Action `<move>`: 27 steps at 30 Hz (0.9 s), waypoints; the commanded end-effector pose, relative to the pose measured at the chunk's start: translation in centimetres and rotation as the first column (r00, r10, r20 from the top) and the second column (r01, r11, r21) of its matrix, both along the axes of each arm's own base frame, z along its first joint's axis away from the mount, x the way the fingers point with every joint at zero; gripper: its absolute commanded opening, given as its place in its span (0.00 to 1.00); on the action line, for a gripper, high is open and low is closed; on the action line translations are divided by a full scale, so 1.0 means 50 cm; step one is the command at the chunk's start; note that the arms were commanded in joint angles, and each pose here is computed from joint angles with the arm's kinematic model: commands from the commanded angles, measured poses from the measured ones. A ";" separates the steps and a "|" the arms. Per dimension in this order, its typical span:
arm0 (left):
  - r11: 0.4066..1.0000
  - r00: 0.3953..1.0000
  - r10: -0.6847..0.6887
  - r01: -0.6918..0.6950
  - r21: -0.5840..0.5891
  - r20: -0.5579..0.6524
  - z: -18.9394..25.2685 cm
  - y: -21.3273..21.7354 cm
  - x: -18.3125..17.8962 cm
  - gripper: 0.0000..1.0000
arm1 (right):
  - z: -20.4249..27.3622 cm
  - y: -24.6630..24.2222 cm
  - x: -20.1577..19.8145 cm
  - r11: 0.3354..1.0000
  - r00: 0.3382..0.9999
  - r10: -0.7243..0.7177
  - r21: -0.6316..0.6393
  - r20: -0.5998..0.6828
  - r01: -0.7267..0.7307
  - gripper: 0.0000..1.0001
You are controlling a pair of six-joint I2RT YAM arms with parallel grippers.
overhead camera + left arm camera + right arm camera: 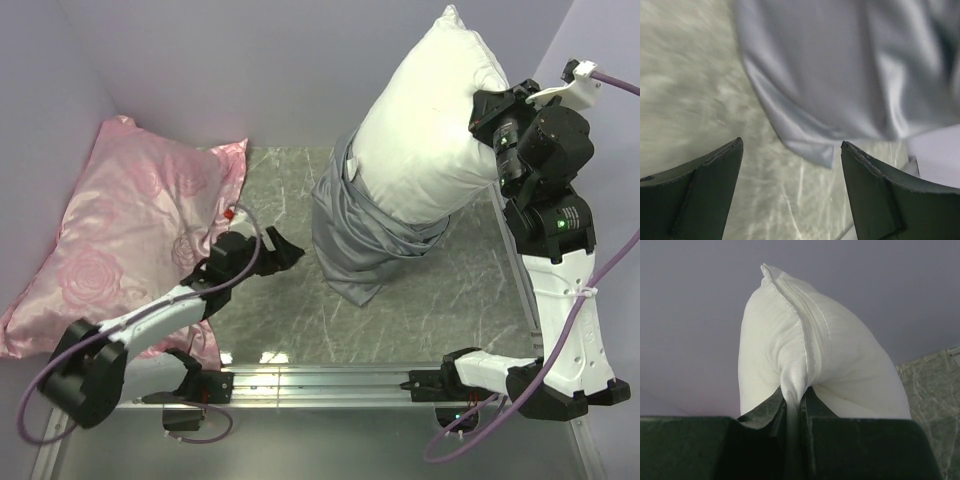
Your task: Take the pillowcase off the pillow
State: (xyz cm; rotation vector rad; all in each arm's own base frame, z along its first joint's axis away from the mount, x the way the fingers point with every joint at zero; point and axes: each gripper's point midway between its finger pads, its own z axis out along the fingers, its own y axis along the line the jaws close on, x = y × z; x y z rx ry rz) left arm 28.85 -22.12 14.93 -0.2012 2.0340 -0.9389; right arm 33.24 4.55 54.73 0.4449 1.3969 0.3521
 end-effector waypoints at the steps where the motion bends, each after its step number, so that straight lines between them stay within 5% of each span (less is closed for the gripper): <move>1: 0.974 0.981 -0.187 0.191 -0.119 0.041 0.013 -0.102 -0.027 0.84 | 0.107 -0.018 -0.029 0.998 0.980 -0.031 0.064 0.199 0.019 0.00; 10: 0.936 0.936 -0.351 0.349 -0.053 -0.031 -0.084 -0.289 -0.045 0.86 | 0.081 -0.010 -0.025 0.999 0.984 -0.010 0.052 0.177 0.001 0.00; 16: 0.941 0.941 -0.334 0.329 -0.085 -0.057 -0.128 -0.336 -0.019 0.84 | 0.079 -0.004 -0.026 0.999 0.985 0.007 0.047 0.174 -0.015 0.00; 19: 0.946 0.944 -0.318 0.311 -0.088 -0.086 -0.153 -0.354 -0.004 0.69 | 0.079 -0.005 -0.027 0.999 0.985 0.005 0.046 0.174 -0.013 0.00; 20: 0.956 0.949 -0.292 0.286 -0.070 -0.115 -0.172 -0.348 -0.001 0.46 | 0.079 -0.006 -0.027 0.999 0.985 0.003 0.044 0.175 -0.011 0.00; 23: 0.975 0.965 -0.223 0.222 -0.022 -0.142 -0.178 -0.321 0.005 0.00 | 0.086 -0.010 -0.030 0.999 0.984 -0.004 0.036 0.179 -0.002 0.00; 27: 0.993 0.986 -0.006 0.025 0.116 -0.164 -0.182 -0.208 0.048 0.00 | 0.107 -0.016 -0.036 1.000 0.981 -0.016 0.027 0.193 0.011 0.00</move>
